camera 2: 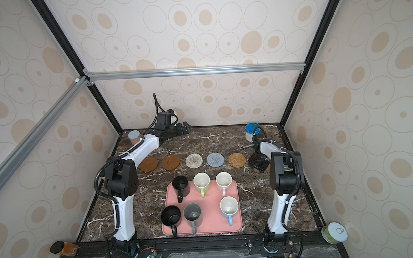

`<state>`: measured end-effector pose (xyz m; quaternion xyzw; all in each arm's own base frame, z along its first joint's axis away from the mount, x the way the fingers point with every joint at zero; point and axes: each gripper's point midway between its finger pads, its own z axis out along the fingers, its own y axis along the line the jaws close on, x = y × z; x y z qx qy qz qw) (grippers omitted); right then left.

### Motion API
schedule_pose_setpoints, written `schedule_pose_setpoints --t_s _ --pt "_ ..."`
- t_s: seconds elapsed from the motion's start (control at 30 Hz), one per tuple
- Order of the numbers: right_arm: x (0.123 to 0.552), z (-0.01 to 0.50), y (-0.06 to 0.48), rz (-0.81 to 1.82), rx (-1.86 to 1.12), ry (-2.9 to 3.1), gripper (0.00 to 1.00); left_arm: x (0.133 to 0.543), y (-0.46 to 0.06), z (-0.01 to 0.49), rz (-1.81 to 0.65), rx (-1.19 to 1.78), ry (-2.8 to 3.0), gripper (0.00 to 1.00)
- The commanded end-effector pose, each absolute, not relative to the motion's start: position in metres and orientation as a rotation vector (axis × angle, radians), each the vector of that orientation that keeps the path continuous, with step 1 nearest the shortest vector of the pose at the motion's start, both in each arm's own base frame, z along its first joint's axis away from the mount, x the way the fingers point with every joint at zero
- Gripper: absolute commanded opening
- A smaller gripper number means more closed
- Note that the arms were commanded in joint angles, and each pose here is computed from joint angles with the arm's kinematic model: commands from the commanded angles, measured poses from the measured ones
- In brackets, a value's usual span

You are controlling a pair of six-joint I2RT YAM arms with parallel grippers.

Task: Place cups on coasters
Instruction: Move the coaster to the top-right of the table.

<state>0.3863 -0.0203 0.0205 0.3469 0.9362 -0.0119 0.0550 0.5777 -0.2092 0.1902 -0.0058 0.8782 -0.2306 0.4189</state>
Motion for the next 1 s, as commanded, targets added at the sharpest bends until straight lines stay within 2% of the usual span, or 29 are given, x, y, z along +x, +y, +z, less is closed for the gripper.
schedule_pose_setpoints --t_s 0.0,0.3,0.6,0.97 --pt "0.400 0.012 -0.027 -0.010 1.027 2.826 0.56 0.584 -0.204 0.208 -0.578 -0.041 2.164 1.00" --pt "0.396 0.054 -0.023 0.076 0.935 2.771 0.70 0.583 -0.203 0.205 -0.581 -0.050 2.171 1.00" --pt "0.375 0.062 -0.050 0.128 1.035 2.717 0.71 0.585 -0.205 0.204 -0.590 -0.043 2.169 1.00" --pt "0.392 0.049 -0.079 0.251 1.131 2.671 0.70 0.585 -0.206 0.206 -0.590 -0.033 2.170 1.00"
